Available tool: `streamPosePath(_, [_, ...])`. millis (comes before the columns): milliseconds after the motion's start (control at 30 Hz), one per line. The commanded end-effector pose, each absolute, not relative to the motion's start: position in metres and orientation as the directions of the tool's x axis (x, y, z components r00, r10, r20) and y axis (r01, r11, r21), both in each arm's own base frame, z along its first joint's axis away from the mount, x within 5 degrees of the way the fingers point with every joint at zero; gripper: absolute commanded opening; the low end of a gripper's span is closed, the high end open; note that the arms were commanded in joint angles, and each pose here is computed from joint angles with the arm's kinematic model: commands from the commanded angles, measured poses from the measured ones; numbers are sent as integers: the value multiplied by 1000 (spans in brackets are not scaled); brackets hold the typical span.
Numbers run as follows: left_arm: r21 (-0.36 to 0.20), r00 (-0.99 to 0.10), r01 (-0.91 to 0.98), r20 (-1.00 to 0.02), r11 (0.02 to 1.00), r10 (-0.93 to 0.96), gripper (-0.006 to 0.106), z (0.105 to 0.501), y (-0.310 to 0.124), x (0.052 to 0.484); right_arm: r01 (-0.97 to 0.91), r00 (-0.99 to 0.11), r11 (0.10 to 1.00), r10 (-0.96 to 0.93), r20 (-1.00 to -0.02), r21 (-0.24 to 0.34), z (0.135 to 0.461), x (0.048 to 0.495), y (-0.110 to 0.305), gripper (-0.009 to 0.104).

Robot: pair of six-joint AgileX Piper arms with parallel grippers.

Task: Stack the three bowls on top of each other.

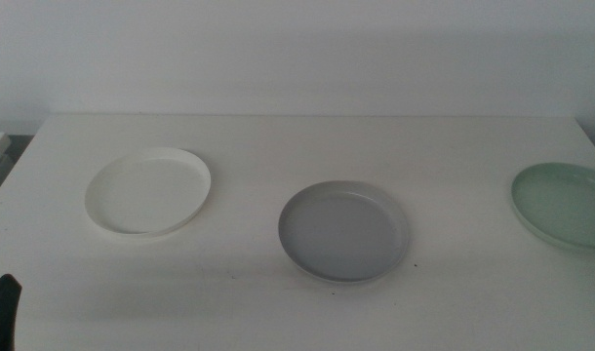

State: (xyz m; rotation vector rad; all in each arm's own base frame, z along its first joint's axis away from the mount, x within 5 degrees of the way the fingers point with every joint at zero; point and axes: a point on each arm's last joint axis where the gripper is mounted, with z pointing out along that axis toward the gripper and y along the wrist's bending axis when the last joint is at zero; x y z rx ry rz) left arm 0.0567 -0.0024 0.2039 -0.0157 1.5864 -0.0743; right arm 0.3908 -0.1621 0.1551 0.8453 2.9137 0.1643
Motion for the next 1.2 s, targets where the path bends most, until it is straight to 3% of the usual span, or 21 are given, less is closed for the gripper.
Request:
streamPosePath(0, [-59,-5,37,-998,998,-58,94,205,-2,56,511,-836,843,533,-133,168,188,390,-152,-1])
streamPosePath(100, [-59,-5,37,-998,998,-58,94,205,-2,56,444,-838,867,491,-237,227,234,393,-125,-1])
streamPosePath(267, [-59,-5,37,-998,998,-58,94,205,-2,56,276,-888,932,341,-309,237,266,400,-58,-1])
streamPosePath(633, [-59,-5,37,-998,998,-58,94,205,-2,56,-75,-947,971,2,-322,228,255,402,88,-1])
streamPosePath(900, [-56,-5,37,-998,998,-56,94,205,-2,56,-169,-956,958,-102,-277,230,223,399,141,-1])
streamPosePath(1167, [-59,-5,37,-998,998,-59,94,205,-2,56,-168,-965,959,-113,-236,230,196,404,151,-1])
